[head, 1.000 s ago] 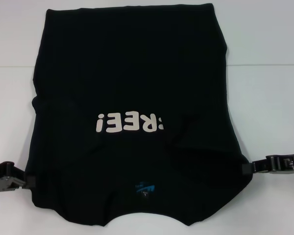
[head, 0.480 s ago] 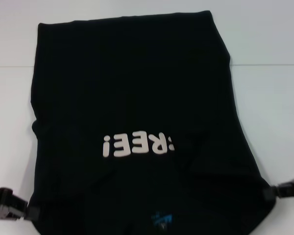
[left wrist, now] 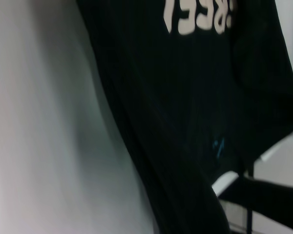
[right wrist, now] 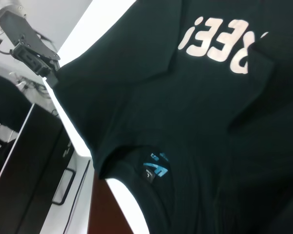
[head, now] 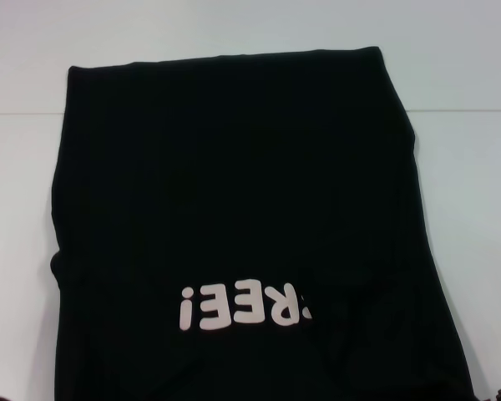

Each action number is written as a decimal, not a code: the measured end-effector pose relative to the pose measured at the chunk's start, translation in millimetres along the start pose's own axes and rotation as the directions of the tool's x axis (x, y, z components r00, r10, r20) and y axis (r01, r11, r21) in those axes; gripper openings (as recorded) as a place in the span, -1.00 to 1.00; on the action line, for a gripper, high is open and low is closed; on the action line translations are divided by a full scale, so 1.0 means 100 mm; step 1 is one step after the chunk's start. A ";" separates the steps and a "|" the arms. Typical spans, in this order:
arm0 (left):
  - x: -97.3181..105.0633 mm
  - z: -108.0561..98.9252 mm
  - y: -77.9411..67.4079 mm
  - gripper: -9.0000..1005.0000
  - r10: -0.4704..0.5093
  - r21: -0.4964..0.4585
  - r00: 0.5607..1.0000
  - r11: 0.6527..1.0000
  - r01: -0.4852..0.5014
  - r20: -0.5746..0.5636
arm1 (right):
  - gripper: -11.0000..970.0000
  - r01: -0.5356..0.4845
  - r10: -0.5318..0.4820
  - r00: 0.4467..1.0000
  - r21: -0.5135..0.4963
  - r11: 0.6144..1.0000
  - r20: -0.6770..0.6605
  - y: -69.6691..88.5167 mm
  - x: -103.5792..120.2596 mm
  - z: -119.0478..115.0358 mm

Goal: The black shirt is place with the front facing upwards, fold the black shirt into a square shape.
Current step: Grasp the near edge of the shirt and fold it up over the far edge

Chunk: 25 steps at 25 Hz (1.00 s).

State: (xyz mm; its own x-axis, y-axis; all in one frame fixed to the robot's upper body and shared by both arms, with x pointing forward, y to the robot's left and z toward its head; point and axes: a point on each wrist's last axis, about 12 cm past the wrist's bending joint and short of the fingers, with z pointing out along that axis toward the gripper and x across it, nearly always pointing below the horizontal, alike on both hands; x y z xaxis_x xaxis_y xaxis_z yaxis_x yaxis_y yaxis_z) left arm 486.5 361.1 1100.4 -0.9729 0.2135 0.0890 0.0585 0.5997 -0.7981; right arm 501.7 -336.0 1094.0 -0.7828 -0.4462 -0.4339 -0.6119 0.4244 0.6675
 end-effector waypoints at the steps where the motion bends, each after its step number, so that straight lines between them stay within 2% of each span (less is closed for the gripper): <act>1: 0.01 0.03 0.00 -0.92 0.004 0.006 1.000 1.000 -0.004 -0.016 | -0.91 0.005 -0.005 1.000 -0.004 1.000 -0.003 0.00 0.01 0.02; 6: -0.01 0.02 -0.02 -0.92 0.048 0.041 0.998 0.998 -0.049 0.029 | -0.91 0.007 -0.007 0.998 -0.009 1.000 0.056 -0.03 -0.04 0.08; 9: -0.11 -0.10 -0.07 -0.91 0.073 0.092 0.983 0.992 -0.089 0.170 | -0.91 0.002 0.001 0.990 -0.026 1.000 0.142 -0.04 -0.15 0.06; 11: -0.18 -0.22 -0.09 -0.91 0.062 0.133 0.946 0.985 -0.110 0.319 | -0.91 -0.014 0.022 0.975 -0.037 0.999 0.220 -0.04 -0.24 0.02; 13: -0.24 -0.34 -0.07 -0.91 0.027 0.164 0.884 0.980 -0.116 0.467 | -0.91 -0.039 0.050 0.948 -0.042 0.998 0.315 -0.04 -0.35 -0.03; 15: -0.27 -0.42 -0.02 -0.91 -0.022 0.185 0.812 0.977 -0.106 0.583 | -0.91 -0.068 0.080 0.895 -0.042 0.997 0.439 -0.07 -0.48 -0.13; 16: -0.32 -0.47 0.05 -0.91 -0.077 0.205 0.729 0.975 -0.088 0.680 | -0.91 -0.081 0.091 0.862 -0.043 0.996 0.499 -0.08 -0.54 -0.19; 17: -0.32 -0.47 0.05 -0.91 -0.077 0.205 0.729 0.975 -0.088 0.680 | -0.91 -0.086 0.096 0.835 -0.044 0.995 0.542 -0.09 -0.60 -0.23; 18: -0.36 -0.46 0.09 -0.91 -0.104 0.217 0.683 0.973 -0.081 0.723 | -0.91 -0.092 0.102 0.796 -0.046 0.995 0.596 -0.10 -0.66 -0.27; 21: -0.45 -0.41 0.17 -0.91 -0.138 0.226 0.592 0.971 -0.077 0.794 | -0.91 -0.116 0.126 0.687 -0.063 0.991 0.716 -0.16 -0.79 -0.29; 24: -0.53 -0.26 0.23 -0.91 -0.169 0.236 0.514 0.970 -0.067 0.841 | -0.91 -0.164 0.160 0.574 -0.079 0.983 0.803 -0.26 -0.84 -0.16; 25: -0.54 -0.23 0.24 -0.91 -0.174 0.238 0.502 0.969 -0.066 0.847 | -0.91 -0.181 0.169 0.542 -0.082 0.980 0.823 -0.29 -0.86 -0.08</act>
State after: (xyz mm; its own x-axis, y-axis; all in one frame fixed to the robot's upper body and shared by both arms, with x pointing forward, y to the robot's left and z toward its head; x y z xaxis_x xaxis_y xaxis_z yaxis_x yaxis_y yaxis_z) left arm 545.9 381.9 1090.2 -0.6879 -0.6507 -0.3217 0.0675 0.3839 -0.9209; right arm 587.5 -316.3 1116.8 -0.6213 0.4787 -0.6204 -0.4483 0.4322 0.7825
